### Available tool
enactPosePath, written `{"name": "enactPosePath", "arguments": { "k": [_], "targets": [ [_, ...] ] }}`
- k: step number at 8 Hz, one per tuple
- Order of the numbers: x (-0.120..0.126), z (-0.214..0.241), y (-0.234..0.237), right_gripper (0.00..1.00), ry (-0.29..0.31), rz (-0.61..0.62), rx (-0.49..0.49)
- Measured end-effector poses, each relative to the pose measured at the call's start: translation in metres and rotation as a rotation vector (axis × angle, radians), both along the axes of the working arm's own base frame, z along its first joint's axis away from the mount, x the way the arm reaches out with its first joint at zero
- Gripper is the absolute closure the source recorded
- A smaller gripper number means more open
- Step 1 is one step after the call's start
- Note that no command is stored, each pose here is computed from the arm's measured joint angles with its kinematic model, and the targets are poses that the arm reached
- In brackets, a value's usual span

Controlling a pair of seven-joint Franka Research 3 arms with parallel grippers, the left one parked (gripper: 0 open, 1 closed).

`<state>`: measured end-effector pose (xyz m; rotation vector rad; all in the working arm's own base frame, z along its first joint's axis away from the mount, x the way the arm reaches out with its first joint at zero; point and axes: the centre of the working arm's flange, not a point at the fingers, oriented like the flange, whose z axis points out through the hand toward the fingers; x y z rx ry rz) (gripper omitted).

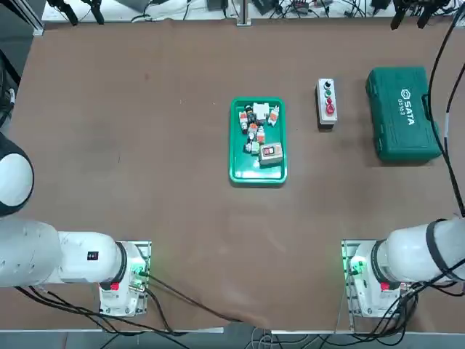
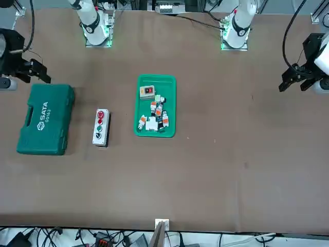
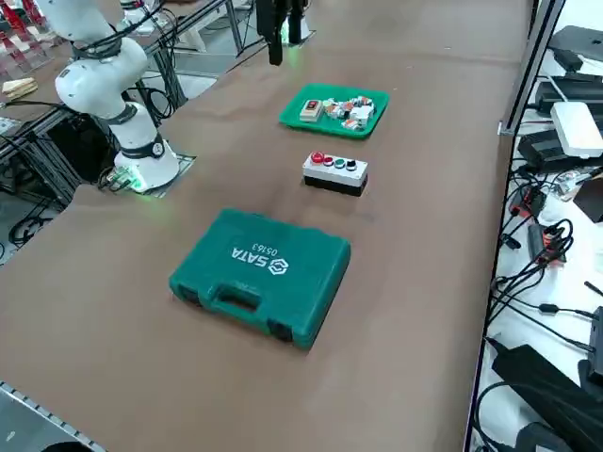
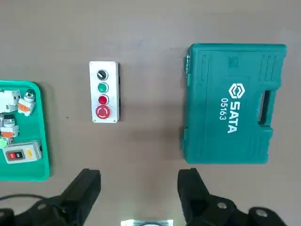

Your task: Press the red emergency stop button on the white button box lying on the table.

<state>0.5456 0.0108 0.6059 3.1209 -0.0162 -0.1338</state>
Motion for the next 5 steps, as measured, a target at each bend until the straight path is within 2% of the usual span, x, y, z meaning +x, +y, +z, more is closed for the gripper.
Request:
{"name": "enactPosePath", "arguments": {
  "k": [5],
  "targets": [
    [-0.022, 0.001, -0.005, 0.00, -0.014, -0.008, 0.000]
  ]
}}
